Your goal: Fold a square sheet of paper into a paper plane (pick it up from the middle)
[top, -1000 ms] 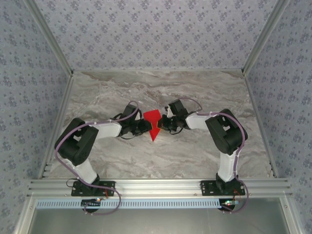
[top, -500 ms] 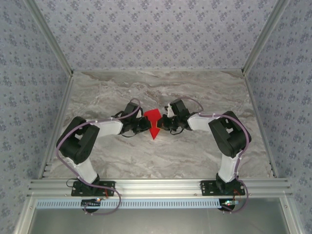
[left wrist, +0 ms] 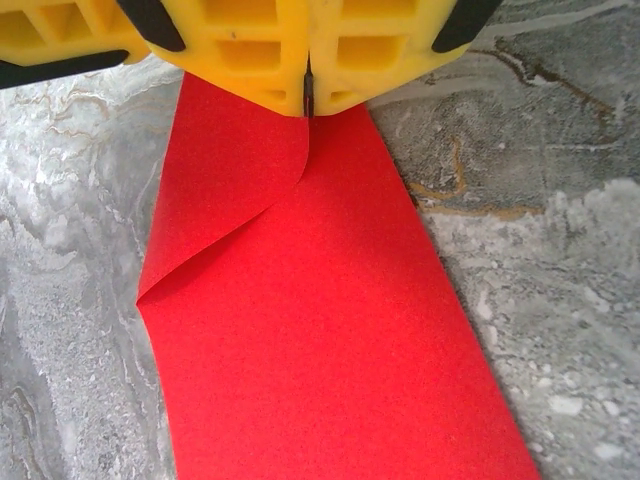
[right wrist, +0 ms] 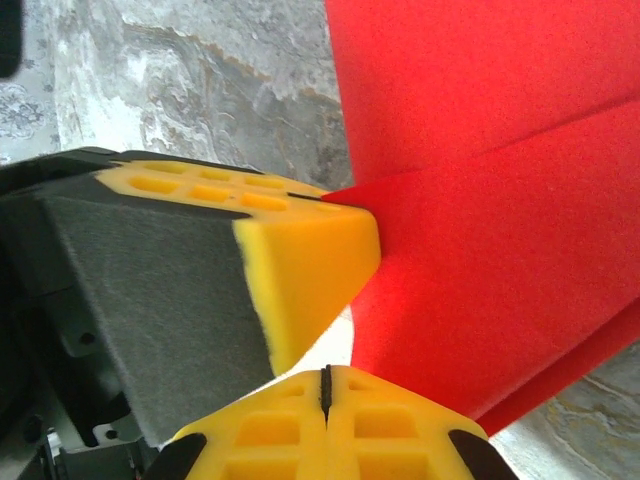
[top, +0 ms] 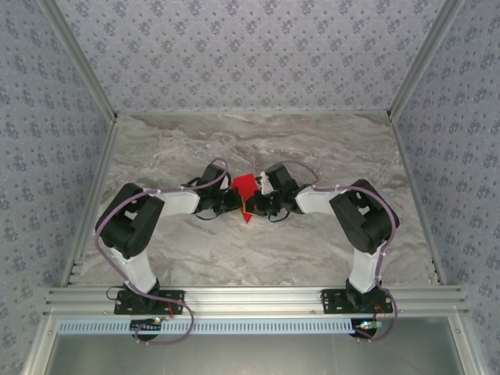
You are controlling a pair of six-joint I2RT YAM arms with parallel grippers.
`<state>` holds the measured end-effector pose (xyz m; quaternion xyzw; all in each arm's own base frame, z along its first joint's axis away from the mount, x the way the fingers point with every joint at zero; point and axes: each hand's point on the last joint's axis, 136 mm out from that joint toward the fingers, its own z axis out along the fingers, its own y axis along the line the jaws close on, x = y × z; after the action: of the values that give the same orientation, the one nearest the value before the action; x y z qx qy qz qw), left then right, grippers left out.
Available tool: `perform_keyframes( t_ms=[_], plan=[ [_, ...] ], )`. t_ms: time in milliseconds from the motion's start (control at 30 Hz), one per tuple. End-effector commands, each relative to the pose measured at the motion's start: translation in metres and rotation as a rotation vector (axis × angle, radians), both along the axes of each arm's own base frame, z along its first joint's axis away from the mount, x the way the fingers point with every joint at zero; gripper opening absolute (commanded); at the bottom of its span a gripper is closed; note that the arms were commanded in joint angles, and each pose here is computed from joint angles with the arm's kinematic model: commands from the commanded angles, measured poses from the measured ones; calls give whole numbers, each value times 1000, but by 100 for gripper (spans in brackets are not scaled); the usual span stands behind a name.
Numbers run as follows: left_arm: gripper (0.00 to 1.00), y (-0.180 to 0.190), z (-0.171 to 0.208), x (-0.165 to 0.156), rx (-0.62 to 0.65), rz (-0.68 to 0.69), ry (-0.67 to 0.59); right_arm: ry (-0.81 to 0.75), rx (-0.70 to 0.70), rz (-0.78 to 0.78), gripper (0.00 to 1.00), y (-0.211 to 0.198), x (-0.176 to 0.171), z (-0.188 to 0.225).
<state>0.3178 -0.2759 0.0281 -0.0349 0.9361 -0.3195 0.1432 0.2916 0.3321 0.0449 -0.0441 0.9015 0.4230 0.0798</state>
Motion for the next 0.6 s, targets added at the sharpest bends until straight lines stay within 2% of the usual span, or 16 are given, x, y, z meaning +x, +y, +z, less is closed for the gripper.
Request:
perform_keyframes(
  t_ms=[0, 567],
  plan=[
    [3, -4, 4, 4, 0, -27, -28, 31, -25, 18, 0, -4, -10, -14],
    [2, -10, 0, 10, 1, -55, -43, 50, -55, 10, 0, -9, -16, -23]
  ],
)
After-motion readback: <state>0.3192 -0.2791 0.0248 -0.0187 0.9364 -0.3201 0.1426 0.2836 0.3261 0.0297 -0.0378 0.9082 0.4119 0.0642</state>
